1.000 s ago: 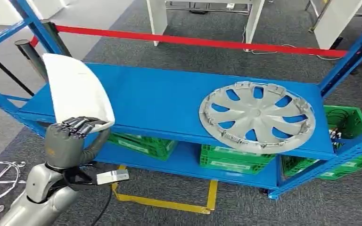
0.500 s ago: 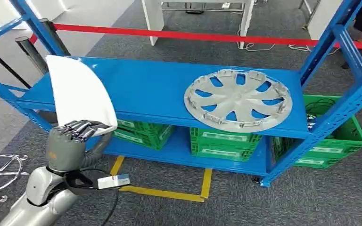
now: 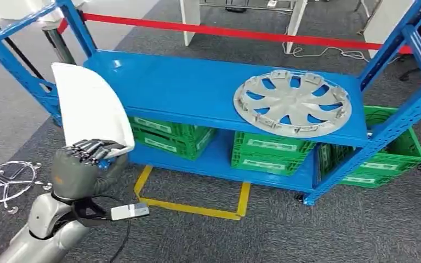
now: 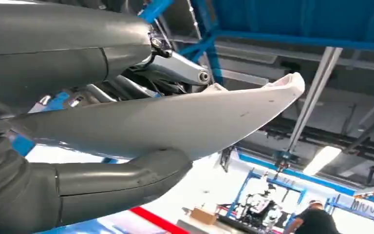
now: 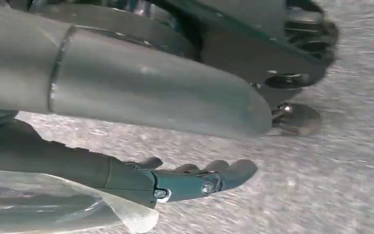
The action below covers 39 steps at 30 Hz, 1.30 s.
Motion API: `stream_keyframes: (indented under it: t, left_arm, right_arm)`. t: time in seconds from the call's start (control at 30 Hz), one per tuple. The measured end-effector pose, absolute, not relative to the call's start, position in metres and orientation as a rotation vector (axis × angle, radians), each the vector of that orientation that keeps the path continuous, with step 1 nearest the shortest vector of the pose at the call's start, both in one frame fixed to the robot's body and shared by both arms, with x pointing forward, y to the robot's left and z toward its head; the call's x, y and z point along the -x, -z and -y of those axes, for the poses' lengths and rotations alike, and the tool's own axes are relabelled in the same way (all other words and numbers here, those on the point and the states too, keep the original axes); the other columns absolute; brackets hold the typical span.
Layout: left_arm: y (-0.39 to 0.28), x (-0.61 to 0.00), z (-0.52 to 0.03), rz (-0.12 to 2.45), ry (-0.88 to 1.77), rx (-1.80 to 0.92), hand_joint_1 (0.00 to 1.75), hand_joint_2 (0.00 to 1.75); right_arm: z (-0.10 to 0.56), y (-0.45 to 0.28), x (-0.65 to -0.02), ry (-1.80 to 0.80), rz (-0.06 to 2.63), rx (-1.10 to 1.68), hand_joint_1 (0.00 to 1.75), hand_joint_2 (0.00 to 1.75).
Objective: Take the parts from the cabinet and place them on the table.
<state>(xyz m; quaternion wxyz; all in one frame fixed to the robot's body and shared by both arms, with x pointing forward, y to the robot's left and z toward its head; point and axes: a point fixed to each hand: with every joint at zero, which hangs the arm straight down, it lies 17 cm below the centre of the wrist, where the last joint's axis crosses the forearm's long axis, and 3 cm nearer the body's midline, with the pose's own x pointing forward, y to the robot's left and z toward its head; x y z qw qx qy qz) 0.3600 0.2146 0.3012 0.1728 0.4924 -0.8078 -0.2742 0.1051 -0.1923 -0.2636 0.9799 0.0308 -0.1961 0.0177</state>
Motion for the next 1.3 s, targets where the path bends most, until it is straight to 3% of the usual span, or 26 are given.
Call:
stream_keyframes:
  t: [0.73,1.13,1.3]
  left_arm:
    - [-0.296,-0.358,-0.221,2.282,0.787,-1.382,1.75,1.75]
    - [-0.306,-0.383,-0.216,2.314,0.753,-1.341,1.75,1.75]
    - [-0.31,-0.393,-0.208,2.331,0.764,-1.33,1.75,1.75]
  right_arm:
    - [0.19,0.263,-0.111,-0.042,0.397,-0.058,0.0,0.0]
    - [0.202,0.277,-0.03,-0.018,-0.104,0.004,0.0,0.0]
    - [0.205,0.276,-0.029,-0.008,-0.131,0.0,0.0,0.0]
